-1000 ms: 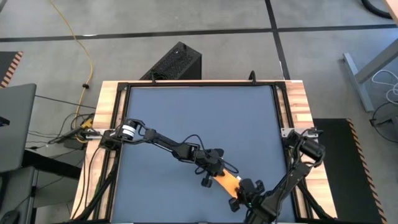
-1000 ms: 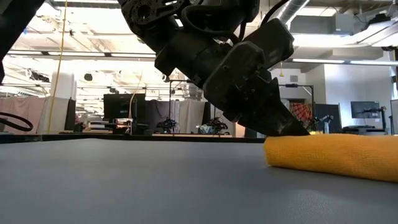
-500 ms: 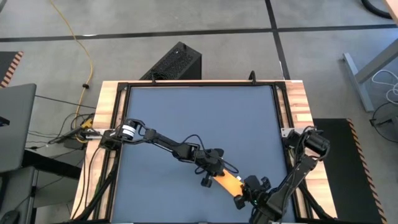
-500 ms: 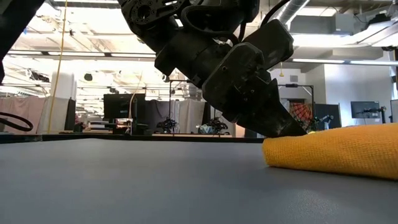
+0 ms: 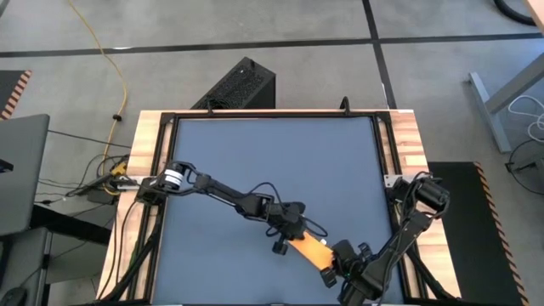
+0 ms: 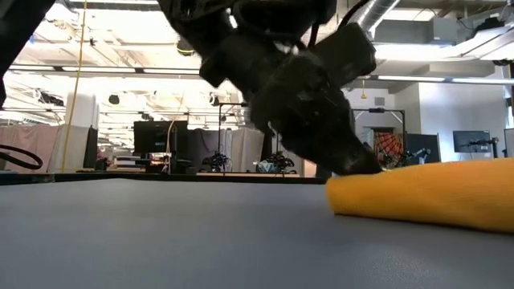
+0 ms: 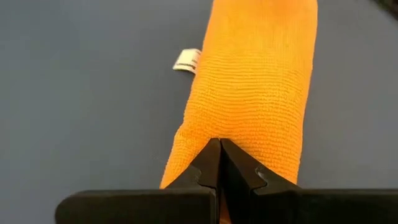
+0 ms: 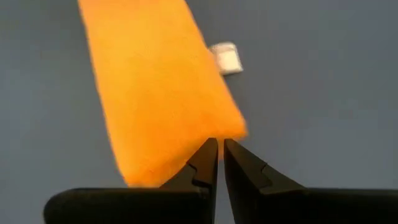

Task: Roll towel
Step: Roll the orange microfiber cloth

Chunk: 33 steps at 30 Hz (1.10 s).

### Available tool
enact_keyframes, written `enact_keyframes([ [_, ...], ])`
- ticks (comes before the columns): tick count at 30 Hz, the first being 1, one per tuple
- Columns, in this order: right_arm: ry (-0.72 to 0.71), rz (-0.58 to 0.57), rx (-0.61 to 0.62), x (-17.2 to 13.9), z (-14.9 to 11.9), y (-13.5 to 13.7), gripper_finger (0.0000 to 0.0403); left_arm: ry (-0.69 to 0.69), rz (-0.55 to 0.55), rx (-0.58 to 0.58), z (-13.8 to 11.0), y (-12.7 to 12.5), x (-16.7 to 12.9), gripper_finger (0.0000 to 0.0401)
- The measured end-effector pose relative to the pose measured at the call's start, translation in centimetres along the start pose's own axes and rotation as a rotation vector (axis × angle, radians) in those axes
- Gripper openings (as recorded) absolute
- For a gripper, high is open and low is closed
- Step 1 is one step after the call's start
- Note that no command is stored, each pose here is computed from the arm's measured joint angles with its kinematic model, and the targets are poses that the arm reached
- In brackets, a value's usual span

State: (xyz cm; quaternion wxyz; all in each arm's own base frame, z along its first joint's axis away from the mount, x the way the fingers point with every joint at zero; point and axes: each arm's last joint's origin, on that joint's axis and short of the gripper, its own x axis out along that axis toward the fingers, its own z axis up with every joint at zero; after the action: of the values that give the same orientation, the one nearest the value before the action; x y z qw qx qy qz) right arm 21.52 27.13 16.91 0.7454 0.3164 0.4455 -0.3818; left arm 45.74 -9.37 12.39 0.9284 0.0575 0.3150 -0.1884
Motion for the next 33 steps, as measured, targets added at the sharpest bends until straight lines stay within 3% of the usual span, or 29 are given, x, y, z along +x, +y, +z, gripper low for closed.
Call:
enact_keyframes([
  [14, -0.055, -0.071, -0.077, -4.8, 1.1, 0.1, 0.0053, -0.006, -0.015, 0.054, 4.1, 0.0, -1.7, 0.0009],
  [17, -0.083, -0.046, -0.097, -5.6, 0.8, 0.0, 0.0053, -0.053, -0.103, 0.106, 5.2, -0.7, -2.5, 0.003],
  [21, -0.12, -0.014, -0.097, -6.1, 0.2, -0.3, 0.0053, -0.096, -0.273, 0.285, 5.5, -3.3, -2.5, 0.0079],
  [27, -0.13, 0.003, -0.076, -6.3, -0.1, -0.5, 0.0053, -0.097, -0.048, 0.451, 5.9, -6.6, -1.6, 0.0174],
  [33, -0.138, 0.004, -0.077, -6.3, 0.0, -0.4, 0.0053, -0.097, -0.001, 0.372, 7.0, -7.1, -1.7, 0.0249],
])
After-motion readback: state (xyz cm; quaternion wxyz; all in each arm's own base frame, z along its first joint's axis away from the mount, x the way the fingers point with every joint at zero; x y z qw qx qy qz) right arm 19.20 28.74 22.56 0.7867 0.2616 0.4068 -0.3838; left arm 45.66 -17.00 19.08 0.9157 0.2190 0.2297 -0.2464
